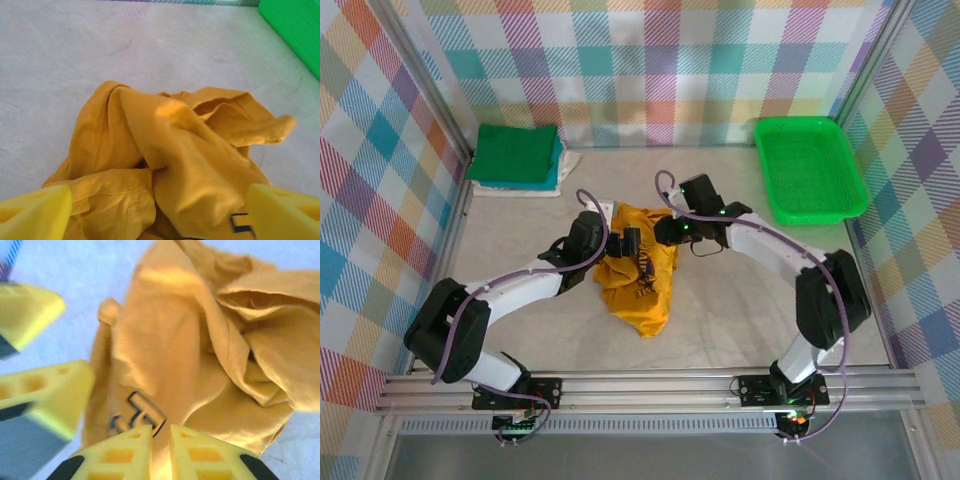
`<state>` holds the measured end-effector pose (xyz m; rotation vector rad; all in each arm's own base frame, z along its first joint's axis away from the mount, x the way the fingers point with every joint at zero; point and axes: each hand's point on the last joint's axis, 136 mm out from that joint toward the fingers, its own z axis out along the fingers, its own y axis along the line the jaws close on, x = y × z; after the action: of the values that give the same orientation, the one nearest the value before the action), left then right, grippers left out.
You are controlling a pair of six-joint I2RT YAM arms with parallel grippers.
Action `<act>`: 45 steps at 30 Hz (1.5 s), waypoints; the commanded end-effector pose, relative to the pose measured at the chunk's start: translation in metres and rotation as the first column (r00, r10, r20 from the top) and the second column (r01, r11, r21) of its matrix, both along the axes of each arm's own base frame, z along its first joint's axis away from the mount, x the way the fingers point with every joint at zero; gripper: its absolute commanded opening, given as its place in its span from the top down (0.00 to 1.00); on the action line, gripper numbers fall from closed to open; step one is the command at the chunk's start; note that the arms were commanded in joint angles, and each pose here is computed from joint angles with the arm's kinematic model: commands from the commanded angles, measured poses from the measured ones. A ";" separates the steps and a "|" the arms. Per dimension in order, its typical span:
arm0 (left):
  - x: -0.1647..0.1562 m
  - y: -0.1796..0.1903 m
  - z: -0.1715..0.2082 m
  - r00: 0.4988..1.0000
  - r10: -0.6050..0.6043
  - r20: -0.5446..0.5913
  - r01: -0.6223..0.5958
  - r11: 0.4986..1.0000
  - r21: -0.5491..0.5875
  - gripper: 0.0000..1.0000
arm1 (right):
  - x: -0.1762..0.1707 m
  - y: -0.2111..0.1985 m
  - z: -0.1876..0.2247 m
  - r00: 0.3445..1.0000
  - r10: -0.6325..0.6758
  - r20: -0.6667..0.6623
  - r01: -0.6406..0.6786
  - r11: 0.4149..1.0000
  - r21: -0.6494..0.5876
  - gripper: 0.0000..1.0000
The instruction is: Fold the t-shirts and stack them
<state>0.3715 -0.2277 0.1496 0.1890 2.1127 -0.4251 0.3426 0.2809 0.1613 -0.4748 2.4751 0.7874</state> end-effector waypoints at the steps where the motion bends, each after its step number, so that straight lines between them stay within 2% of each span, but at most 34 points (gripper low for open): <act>1: 0.003 -0.003 -0.013 0.998 -0.002 -0.058 0.003 1.000 0.028 0.16 | 0.009 -0.026 0.001 0.992 -0.117 -0.041 0.115 0.992 -0.044 0.80; 2: 0.004 -0.003 -0.019 0.997 0.004 -0.071 -0.002 1.000 0.028 0.16 | 0.012 -0.036 -0.002 0.985 -0.158 -0.062 0.155 0.987 -0.046 0.81; 4: 0.003 -0.001 -0.030 0.994 0.026 -0.105 -0.023 0.999 0.034 0.23 | 0.017 -0.065 -0.010 0.957 -0.278 -0.088 0.272 0.960 -0.068 0.95; 5: 0.001 0.000 -0.033 0.993 0.028 -0.117 -0.024 0.999 0.034 0.23 | 0.017 -0.071 -0.010 0.952 -0.297 -0.076 0.292 0.954 -0.068 0.97; 9: -0.008 0.012 -0.034 0.990 0.071 -0.120 -0.069 0.997 0.021 0.25 | 0.010 -0.068 -0.017 0.973 -0.221 -0.061 0.217 0.974 -0.064 0.95; 11: -0.013 0.021 -0.025 0.990 0.097 -0.100 -0.096 0.995 0.014 0.22 | 0.007 -0.057 -0.018 0.985 -0.153 -0.080 0.150 0.988 -0.040 0.78; 14: -0.022 0.031 -0.010 0.990 0.116 -0.083 -0.116 0.993 0.010 0.20 | 0.008 -0.040 -0.016 0.995 -0.075 -0.062 0.073 0.997 -0.022 0.72; 16: -0.029 0.035 -0.007 0.989 0.111 -0.097 -0.110 0.994 0.008 0.19 | 0.009 -0.021 -0.012 0.999 0.003 -0.051 -0.002 1.000 0.011 0.59; 21: -0.043 0.030 -0.030 0.986 0.067 -0.153 -0.071 0.997 -0.024 0.19 | 0.020 0.020 -0.023 0.986 0.136 -0.092 -0.132 0.990 0.051 0.49; 25: -0.040 0.027 -0.056 0.976 0.070 -0.206 -0.070 0.998 0.011 0.19 | 0.035 0.041 -0.045 0.981 0.155 -0.117 -0.153 0.988 0.027 0.38; 28: -0.032 0.023 -0.069 0.974 0.073 -0.217 -0.069 0.997 0.027 0.23 | 0.045 0.048 -0.069 0.977 0.142 -0.162 -0.143 0.990 0.003 0.36; 29: -0.030 0.022 -0.074 0.972 0.076 -0.223 -0.070 0.997 0.034 0.24 | 0.047 0.050 -0.076 0.974 0.141 -0.176 -0.143 0.990 0.002 0.37; 30: -0.028 0.021 -0.080 0.969 0.081 -0.232 -0.073 0.996 0.041 0.28 | 0.048 0.052 -0.082 0.972 0.140 -0.186 -0.142 0.990 0.003 0.45; 31: -0.026 0.022 -0.084 0.966 0.088 -0.241 -0.078 0.996 0.051 0.37 | 0.049 0.052 -0.085 0.972 0.134 -0.196 -0.136 0.991 0.001 0.55; 32: -0.025 0.023 -0.086 0.964 0.101 -0.247 -0.088 0.994 0.062 0.51 | 0.051 0.053 -0.086 0.972 0.126 -0.197 -0.129 0.992 0.001 0.65; 33: -0.023 0.026 -0.087 0.962 0.121 -0.246 -0.106 0.992 0.072 0.70 | 0.051 0.053 -0.083 0.974 0.121 -0.190 -0.123 0.992 0.003 0.75; 34: -0.023 0.031 -0.087 0.960 0.143 -0.242 -0.127 0.988 0.083 0.85 | 0.053 0.051 -0.077 0.979 0.111 -0.174 -0.113 0.994 0.000 0.82; 35: -0.023 0.035 -0.085 0.958 0.164 -0.236 -0.146 0.985 0.092 0.94 | 0.055 0.048 -0.070 0.984 0.098 -0.151 -0.101 0.995 -0.008 0.85; 36: -0.022 0.041 -0.082 0.955 0.190 -0.227 -0.170 0.980 0.105 0.99 | 0.057 0.044 -0.062 0.989 0.080 -0.126 -0.084 0.996 -0.021 0.89; 39: -0.022 0.056 -0.068 0.952 0.235 -0.197 -0.215 0.969 0.118 1.00 | 0.060 0.027 -0.030 0.999 0.025 -0.046 -0.028 0.998 -0.054 0.99; 42: -0.024 0.065 -0.041 0.959 0.239 -0.154 -0.227 0.970 0.091 1.00 | 0.058 0.000 0.005 0.998 -0.054 0.037 0.056 0.997 -0.057 1.00; 45: -0.027 0.062 0.004 0.983 0.174 -0.057 -0.173 0.985 0.022 1.00 | 0.050 -0.024 0.041 0.989 -0.110 0.099 0.111 0.994 -0.014 1.00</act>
<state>0.3414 -0.1704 0.1088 -0.0163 2.2817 -0.2873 0.3899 0.2812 0.1613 -0.4587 2.4900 0.7203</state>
